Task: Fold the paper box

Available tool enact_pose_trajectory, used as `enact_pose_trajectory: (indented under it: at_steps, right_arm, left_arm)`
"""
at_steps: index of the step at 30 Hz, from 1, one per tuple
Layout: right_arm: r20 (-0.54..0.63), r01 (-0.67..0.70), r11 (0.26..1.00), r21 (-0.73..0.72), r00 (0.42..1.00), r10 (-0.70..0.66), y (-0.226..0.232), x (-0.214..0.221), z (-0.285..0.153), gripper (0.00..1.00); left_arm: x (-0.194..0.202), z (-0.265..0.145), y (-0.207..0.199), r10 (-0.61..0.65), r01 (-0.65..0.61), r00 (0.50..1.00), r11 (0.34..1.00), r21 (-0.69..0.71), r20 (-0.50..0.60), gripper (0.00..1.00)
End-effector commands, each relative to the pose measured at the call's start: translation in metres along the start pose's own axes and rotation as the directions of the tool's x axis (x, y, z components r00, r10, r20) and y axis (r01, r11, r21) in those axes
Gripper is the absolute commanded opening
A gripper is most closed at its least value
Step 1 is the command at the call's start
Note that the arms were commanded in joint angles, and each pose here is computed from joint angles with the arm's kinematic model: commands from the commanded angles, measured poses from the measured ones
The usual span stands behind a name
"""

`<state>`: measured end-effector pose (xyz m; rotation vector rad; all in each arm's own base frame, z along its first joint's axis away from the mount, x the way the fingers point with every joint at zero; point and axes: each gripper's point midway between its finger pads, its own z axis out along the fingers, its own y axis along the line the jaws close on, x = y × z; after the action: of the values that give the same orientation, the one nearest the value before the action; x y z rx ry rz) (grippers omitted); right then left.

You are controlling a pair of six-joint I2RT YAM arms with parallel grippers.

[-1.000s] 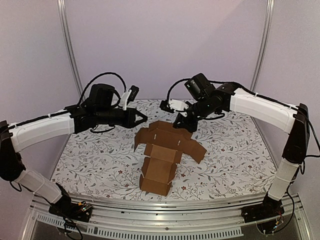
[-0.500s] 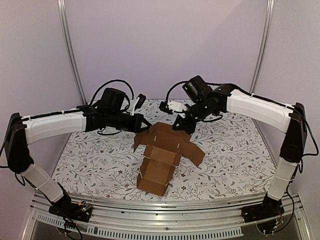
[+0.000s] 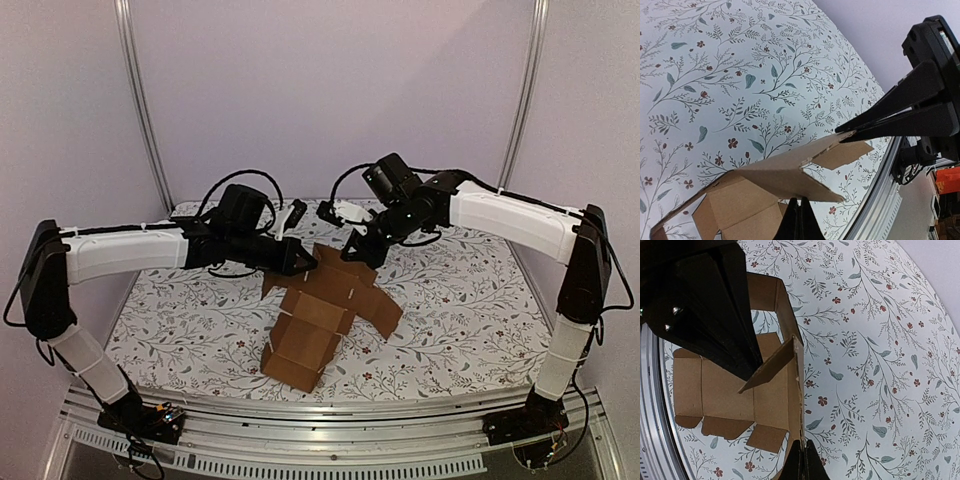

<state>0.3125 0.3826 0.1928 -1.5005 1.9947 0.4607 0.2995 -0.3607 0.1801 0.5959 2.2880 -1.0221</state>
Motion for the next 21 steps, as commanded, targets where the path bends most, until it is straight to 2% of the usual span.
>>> enact_pose_trajectory:
  at_steps: [1,11,21]
  right_arm:
    - [0.047,-0.025,0.999,-0.036,0.999,0.026,0.009,-0.006,0.000,0.00]
    - [0.070,-0.052,0.996,-0.077,0.996,0.058,0.023,0.000,-0.004,0.00]
    - [0.090,-0.077,0.994,-0.079,0.992,0.084,0.026,-0.004,-0.010,0.00]
  left_arm:
    - [-0.016,0.008,-0.012,0.002,-0.004,0.999,0.999,0.039,0.043,0.00]
    - [-0.034,0.019,-0.003,-0.032,0.032,0.994,0.999,-0.004,0.104,0.00]
    - [-0.031,0.025,0.001,-0.040,0.042,0.995,0.999,-0.017,0.091,0.00]
